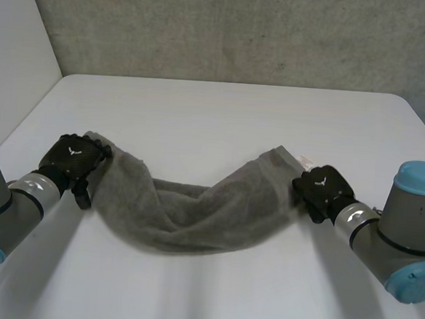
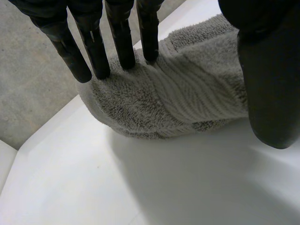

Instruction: Fold the towel.

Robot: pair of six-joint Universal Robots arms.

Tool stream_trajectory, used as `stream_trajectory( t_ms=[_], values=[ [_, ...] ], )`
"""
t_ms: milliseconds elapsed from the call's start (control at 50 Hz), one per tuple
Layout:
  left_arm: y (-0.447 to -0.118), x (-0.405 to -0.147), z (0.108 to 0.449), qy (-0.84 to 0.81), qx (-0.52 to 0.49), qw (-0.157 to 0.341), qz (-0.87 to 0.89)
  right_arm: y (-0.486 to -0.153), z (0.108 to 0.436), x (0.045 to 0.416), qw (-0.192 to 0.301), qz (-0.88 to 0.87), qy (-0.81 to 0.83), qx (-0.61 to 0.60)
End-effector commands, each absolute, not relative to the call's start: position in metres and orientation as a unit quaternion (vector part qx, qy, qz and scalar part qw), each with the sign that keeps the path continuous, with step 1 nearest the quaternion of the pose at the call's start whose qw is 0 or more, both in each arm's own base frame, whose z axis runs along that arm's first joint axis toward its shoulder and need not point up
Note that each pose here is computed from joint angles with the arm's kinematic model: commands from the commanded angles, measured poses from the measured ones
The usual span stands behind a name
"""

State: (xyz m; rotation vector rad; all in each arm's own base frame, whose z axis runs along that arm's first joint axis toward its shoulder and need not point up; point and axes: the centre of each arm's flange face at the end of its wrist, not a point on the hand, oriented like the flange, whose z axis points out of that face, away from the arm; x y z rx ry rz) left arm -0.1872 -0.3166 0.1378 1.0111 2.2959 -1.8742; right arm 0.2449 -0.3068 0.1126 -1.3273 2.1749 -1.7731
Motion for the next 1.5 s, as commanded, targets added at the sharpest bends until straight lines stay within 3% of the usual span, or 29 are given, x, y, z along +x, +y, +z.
stream_trajectory(
  t_ms=[20, 100, 140, 680, 880, 960, 1000, 1020, 1080, 1100, 1140, 1180, 1240, 1340, 1420, 1500],
  values=[
    [-0.314, -0.191, 0.140, 0.730, 0.324, 0.000, -0.601, -0.322, 0.156, 0.240, 0.070, -0.623, 0.711, -0.319],
    [-0.313, -0.192, 0.141, 0.730, 0.325, -0.001, -0.601, -0.337, 0.191, 0.212, 0.091, -0.658, 0.711, -0.232],
    [-0.312, -0.192, 0.142, 0.729, 0.325, -0.001, -0.602, -0.339, 0.194, 0.208, 0.097, -0.660, 0.713, -0.218],
    [-0.319, -0.203, 0.131, 0.716, 0.321, -0.020, -0.619, -0.341, 0.173, 0.206, 0.083, -0.638, 0.734, -0.219],
    [-0.328, -0.211, 0.119, 0.721, 0.326, -0.030, -0.611, -0.346, 0.169, 0.197, 0.050, -0.636, 0.746, -0.190],
    [-0.333, -0.210, 0.132, 0.713, 0.315, -0.026, -0.626, -0.345, 0.186, 0.198, 0.051, -0.645, 0.739, -0.189],
    [-0.335, -0.206, 0.171, 0.688, 0.291, -0.027, -0.665, -0.344, 0.198, 0.198, 0.051, -0.650, 0.733, -0.191],
    [-0.335, -0.206, 0.171, 0.688, 0.290, -0.027, -0.665, -0.344, 0.198, 0.198, 0.051, -0.651, 0.733, -0.191],
    [-0.326, -0.202, 0.243, 0.643, 0.232, -0.062, -0.727, -0.333, 0.254, 0.199, 0.048, -0.668, 0.715, -0.199],
    [-0.326, -0.202, 0.243, 0.643, 0.232, -0.062, -0.727, -0.333, 0.254, 0.199, 0.048, -0.668, 0.715, -0.199],
    [-0.321, -0.202, 0.263, 0.633, 0.215, -0.081, -0.739, -0.324, 0.285, 0.198, 0.047, -0.662, 0.719, -0.207],
    [-0.306, -0.199, 0.296, 0.628, 0.195, -0.106, -0.746, -0.318, 0.299, 0.199, 0.046, -0.657, 0.720, -0.219],
    [-0.297, -0.192, 0.311, 0.646, 0.186, -0.103, -0.733, -0.306, 0.321, 0.202, 0.039, -0.648, 0.716, -0.258],
    [-0.292, -0.188, 0.308, 0.686, 0.183, -0.106, -0.697, -0.293, 0.331, 0.202, 0.002, -0.615, 0.717, -0.328],
    [-0.301, -0.189, 0.280, 0.737, 0.185, -0.108, -0.640, -0.297, 0.323, 0.202, -0.028, -0.579, 0.723, -0.376],
    [-0.316, -0.189, 0.255, 0.764, 0.196, -0.101, -0.606, -0.310, 0.313, 0.207, -0.026, -0.566, 0.728, -0.386]
  ],
)
